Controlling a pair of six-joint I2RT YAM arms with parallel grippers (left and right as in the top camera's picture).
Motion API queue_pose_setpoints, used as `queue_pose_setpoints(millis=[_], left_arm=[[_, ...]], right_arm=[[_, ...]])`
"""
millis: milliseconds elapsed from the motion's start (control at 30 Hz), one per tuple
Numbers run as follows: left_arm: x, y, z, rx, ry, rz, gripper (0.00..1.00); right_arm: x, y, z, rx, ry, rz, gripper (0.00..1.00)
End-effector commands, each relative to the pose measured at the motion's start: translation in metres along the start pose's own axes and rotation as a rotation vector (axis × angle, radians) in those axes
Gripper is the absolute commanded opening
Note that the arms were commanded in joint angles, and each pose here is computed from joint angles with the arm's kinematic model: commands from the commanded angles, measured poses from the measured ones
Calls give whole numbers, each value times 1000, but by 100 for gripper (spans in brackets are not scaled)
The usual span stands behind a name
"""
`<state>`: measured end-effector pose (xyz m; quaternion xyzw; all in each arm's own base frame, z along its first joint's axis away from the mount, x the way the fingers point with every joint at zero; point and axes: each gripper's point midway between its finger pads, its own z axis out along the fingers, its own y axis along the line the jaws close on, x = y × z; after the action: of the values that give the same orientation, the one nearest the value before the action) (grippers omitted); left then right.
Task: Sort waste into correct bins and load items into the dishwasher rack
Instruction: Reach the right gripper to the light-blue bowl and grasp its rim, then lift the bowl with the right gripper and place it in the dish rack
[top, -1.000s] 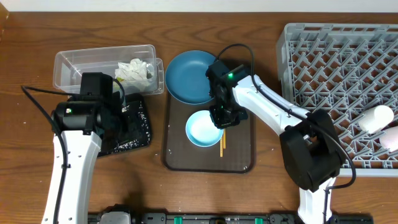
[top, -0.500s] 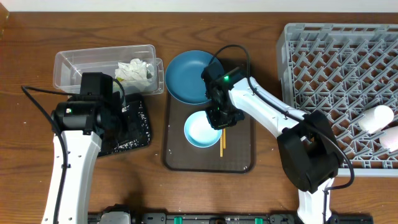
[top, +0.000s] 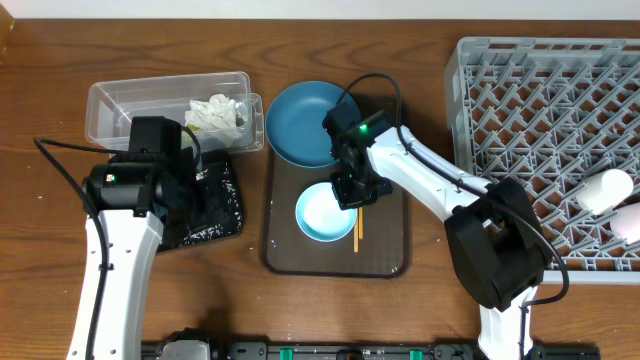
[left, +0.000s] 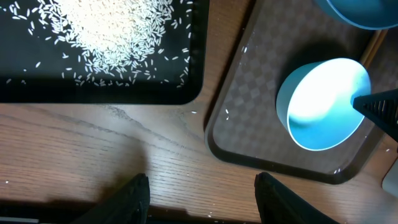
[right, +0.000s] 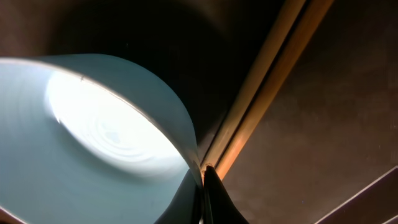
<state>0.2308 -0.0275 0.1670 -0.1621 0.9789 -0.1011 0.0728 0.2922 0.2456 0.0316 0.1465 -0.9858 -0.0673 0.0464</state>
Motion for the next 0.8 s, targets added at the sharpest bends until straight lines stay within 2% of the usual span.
queue_pose_setpoints(millis=[0, 100, 200, 433, 567, 767], left_arm=[[1, 3, 0, -12, 3, 3, 57], [1, 3, 0, -12, 3, 3, 57], [1, 3, 0, -12, 2, 4, 57], [1, 3, 0, -12, 3, 3, 57], [1, 3, 0, -12, 2, 3, 57], [1, 3, 0, -12, 3, 3, 57]], right_arm=[[2, -9, -13, 58, -37, 8, 1], [-4, -23, -48, 121, -140, 16, 1], [-13, -46, -100, 193, -309, 50, 1], [-16, -143, -228, 458, -713, 283, 1], [-13, -199, -269, 580, -811, 367, 1], [-10, -298, -307, 780, -858, 452, 1]])
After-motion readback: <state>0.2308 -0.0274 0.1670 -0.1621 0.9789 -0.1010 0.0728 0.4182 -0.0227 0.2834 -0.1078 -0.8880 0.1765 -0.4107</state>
